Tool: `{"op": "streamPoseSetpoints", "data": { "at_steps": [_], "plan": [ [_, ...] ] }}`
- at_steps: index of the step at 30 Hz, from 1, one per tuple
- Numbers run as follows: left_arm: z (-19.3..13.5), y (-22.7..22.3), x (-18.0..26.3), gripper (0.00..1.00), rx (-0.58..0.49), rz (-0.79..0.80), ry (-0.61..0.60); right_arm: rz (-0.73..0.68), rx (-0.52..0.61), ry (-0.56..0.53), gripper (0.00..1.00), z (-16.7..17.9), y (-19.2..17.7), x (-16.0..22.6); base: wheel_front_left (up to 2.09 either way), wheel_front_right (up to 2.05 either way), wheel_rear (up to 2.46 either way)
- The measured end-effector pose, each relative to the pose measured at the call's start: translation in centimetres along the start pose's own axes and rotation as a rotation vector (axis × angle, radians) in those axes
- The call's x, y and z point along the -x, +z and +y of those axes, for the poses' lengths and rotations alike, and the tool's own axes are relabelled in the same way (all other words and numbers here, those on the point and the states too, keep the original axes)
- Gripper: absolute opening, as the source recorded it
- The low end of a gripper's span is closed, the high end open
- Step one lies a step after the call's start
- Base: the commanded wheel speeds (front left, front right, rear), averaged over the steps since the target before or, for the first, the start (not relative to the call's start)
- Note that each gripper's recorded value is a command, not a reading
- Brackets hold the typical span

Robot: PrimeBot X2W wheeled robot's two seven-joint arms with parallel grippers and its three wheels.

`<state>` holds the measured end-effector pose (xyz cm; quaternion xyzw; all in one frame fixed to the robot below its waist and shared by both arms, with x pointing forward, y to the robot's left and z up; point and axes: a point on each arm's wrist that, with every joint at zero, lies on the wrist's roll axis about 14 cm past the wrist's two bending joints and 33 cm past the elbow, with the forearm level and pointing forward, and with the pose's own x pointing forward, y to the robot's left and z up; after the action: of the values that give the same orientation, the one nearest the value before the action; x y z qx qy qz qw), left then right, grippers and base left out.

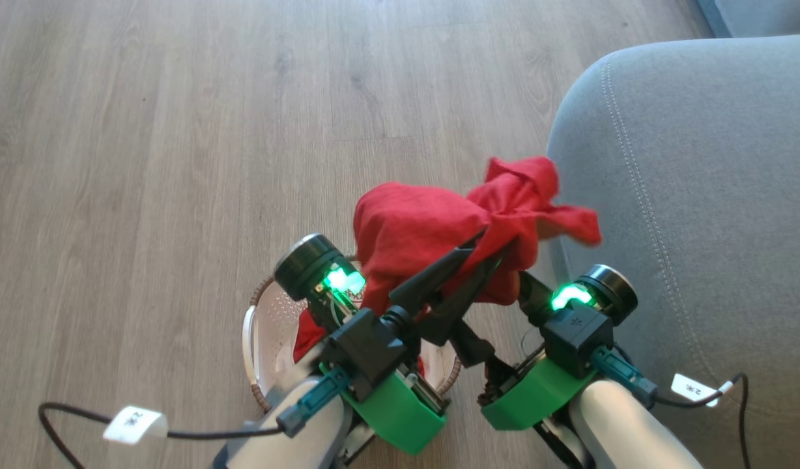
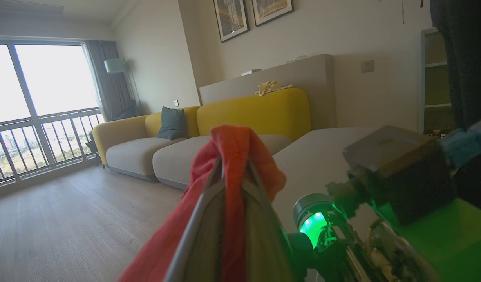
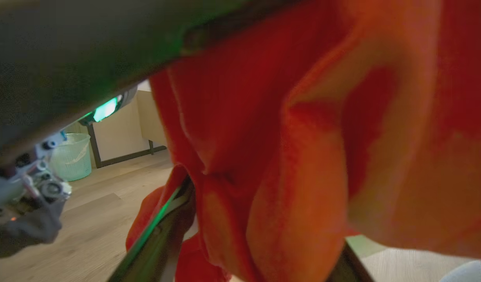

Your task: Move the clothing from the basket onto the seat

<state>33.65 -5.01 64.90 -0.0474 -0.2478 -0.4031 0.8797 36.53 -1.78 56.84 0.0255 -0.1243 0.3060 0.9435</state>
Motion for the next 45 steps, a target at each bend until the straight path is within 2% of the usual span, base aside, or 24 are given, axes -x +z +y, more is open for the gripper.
{"op": "streamPoseSetpoints", "data": {
  "at_steps": [1, 2, 4, 10, 20, 31, 43, 44, 45],
  "plan": [
    [-0.1, 0.0, 0.0, 0.0, 0.001, 0.001, -0.003, 0.0, 0.002, -0.003, 1.0, -0.1, 0.0, -0.1, 0.0, 0.0, 0.0],
    [-0.3, -0.1, 0.1, 0.0, 0.002, 0.003, -0.006, 0.0, 0.004, -0.01, 0.71, -0.3, -0.1, -0.1, 0.0, 0.0, 0.0],
    [-0.2, -0.2, 0.1, 0.0, 0.004, 0.006, -0.006, -0.005, -0.004, -0.03, 0.0, -0.7, 0.0, -0.3, 0.0, 0.0, 0.0],
    [1.2, -0.8, 0.6, 0.0, 0.048, 0.019, 0.049, -0.014, 0.006, -0.081, 0.0, -2.2, 0.1, -0.7, 0.0, 0.0, 0.0],
    [2.4, -1.4, 1.0, 0.0, 0.044, 0.038, 0.088, -0.036, 0.02, -0.138, 0.0, -4.0, 0.8, -0.5, 0.0, 0.0, 0.0],
    [3.9, -2.0, 1.4, 0.0, 0.037, 0.057, 0.139, -0.092, -0.021, -0.206, 0.0, -6.0, 2.4, -0.1, 0.0, 0.0, 0.0],
    [3.1, -3.3, 1.9, 0.0, 0.059, 0.099, 0.131, -0.122, -0.024, -0.239, 0.0, -6.8, 3.3, 0.6, 0.0, 0.0, 0.0],
    [3.1, -3.3, 2.0, 0.13, 0.06, 0.101, 0.13, -0.124, -0.021, -0.239, 0.0, -6.8, 3.4, 0.6, 0.0, 0.0, 0.0],
    [3.0, -3.4, 2.0, 0.63, 0.06, 0.104, 0.127, -0.125, -0.017, -0.238, 0.0, -6.8, 3.4, 0.6, 0.0, 0.0, 0.0]
  ]
}}
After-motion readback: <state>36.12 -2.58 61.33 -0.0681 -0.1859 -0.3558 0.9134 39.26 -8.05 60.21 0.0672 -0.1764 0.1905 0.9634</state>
